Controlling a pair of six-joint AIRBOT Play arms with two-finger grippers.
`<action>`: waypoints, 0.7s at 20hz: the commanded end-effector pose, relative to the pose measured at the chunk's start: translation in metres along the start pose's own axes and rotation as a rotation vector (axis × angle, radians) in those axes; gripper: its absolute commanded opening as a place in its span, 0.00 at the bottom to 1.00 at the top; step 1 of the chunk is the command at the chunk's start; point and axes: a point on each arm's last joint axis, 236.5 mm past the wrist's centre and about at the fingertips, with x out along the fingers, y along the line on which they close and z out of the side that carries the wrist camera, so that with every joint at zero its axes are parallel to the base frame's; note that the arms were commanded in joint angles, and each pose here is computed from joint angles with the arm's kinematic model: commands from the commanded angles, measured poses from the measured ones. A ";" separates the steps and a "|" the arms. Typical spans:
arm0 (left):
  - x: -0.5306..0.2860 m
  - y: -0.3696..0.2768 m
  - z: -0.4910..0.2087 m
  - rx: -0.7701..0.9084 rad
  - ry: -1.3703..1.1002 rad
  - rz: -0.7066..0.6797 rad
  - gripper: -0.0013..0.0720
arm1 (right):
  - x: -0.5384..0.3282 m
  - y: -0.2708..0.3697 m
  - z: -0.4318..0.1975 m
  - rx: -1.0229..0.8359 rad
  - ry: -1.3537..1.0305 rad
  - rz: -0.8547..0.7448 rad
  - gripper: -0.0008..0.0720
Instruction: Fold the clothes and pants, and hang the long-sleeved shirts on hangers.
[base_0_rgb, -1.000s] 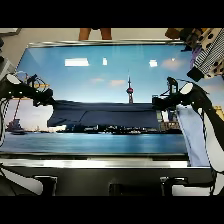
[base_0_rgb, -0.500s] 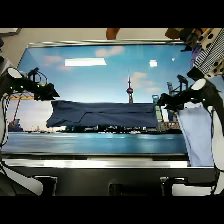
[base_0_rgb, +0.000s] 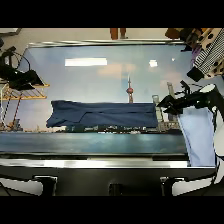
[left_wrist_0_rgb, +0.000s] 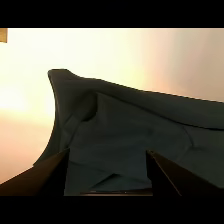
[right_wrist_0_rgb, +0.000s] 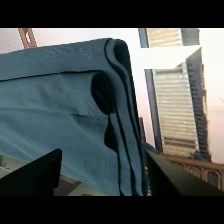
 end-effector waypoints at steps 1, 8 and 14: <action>-0.030 0.001 -0.002 0.002 -0.046 0.040 0.77 | 0.016 -0.001 0.001 0.009 0.023 0.062 0.83; -0.031 0.001 -0.002 -0.017 -0.050 0.039 0.77 | 0.039 -0.013 -0.012 0.052 0.059 0.085 0.82; -0.030 0.001 -0.002 -0.017 -0.048 0.039 0.77 | 0.065 0.007 -0.018 0.024 0.064 0.093 0.78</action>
